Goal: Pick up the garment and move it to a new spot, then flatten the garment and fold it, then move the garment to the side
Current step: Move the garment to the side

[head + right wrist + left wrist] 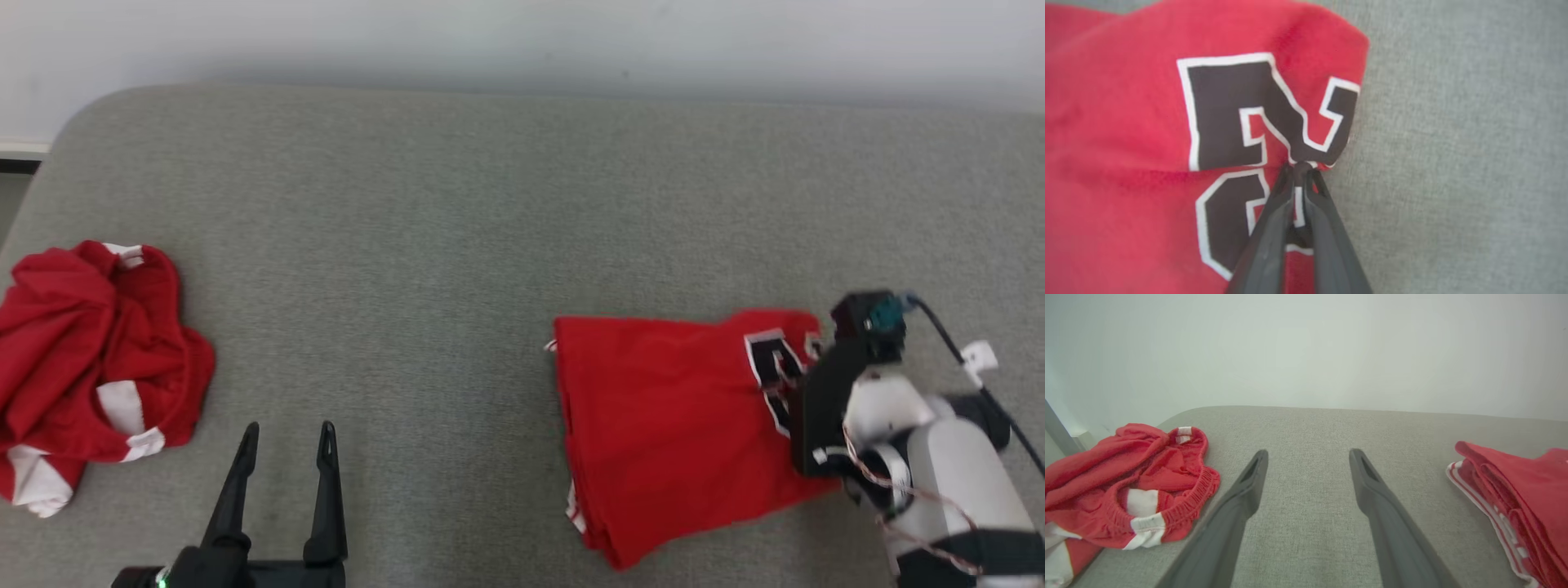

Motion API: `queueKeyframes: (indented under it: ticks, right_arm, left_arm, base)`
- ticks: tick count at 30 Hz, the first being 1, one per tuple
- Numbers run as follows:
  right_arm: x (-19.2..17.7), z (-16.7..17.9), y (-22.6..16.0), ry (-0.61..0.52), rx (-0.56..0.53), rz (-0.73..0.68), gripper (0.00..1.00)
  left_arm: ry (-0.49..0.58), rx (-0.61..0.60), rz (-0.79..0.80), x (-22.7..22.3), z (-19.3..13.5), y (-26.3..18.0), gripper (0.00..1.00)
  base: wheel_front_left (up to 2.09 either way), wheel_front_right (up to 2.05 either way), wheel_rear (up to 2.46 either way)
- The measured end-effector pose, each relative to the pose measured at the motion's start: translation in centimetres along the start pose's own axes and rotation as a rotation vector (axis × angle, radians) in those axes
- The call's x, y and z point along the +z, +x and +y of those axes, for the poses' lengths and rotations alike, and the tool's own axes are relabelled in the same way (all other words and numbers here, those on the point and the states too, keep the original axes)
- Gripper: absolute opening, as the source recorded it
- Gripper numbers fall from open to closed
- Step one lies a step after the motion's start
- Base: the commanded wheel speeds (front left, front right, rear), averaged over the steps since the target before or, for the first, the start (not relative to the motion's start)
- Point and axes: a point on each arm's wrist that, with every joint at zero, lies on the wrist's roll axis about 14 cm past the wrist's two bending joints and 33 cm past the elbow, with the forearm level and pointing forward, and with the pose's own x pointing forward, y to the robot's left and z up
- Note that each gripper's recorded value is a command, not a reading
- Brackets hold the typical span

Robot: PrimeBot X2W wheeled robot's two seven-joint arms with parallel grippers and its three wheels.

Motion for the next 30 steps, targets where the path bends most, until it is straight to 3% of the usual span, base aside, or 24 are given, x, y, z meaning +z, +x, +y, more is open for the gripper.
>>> queueKeyframes:
  ticks: [4,8,14,16,20,30]
  right_arm:
    - [3.3,-2.0,-0.4,-0.047,-0.048,-0.087,0.0]
    - [4.2,-4.7,-0.6,-0.061,-0.109,-0.096,0.0]
    - [5.1,-11.6,-1.8,-0.066,-0.268,-0.095,0.0]
    - [5.1,-15.9,-2.6,-0.092,-0.379,-0.085,0.0]
    - [5.7,-20.9,-3.9,-0.108,-0.508,-0.099,0.0]
    - [4.2,-30.0,-5.8,-0.154,-0.738,-0.08,0.0]
  left_arm:
    - [-0.001,-0.043,-0.028,0.6,-1.3,1.7,1.0]
    - [-0.002,-0.111,-0.06,1.1,-3.3,3.6,1.0]
    - [-0.003,-0.235,-0.098,1.3,-7.1,6.7,1.0]
    - [-0.005,-0.291,-0.128,1.5,-8.5,8.4,1.0]
    - [-0.002,-0.361,-0.144,0.8,-10.4,10.1,1.0]
    - [-0.033,-0.503,-0.109,-3.6,-14.3,12.6,1.0]
  base:
    - [0.0,0.0,0.0]
    - [0.0,0.0,0.0]
    - [0.0,0.0,0.0]
    - [0.0,0.0,0.0]
    - [0.0,0.0,0.0]
    - [0.0,0.0,0.0]
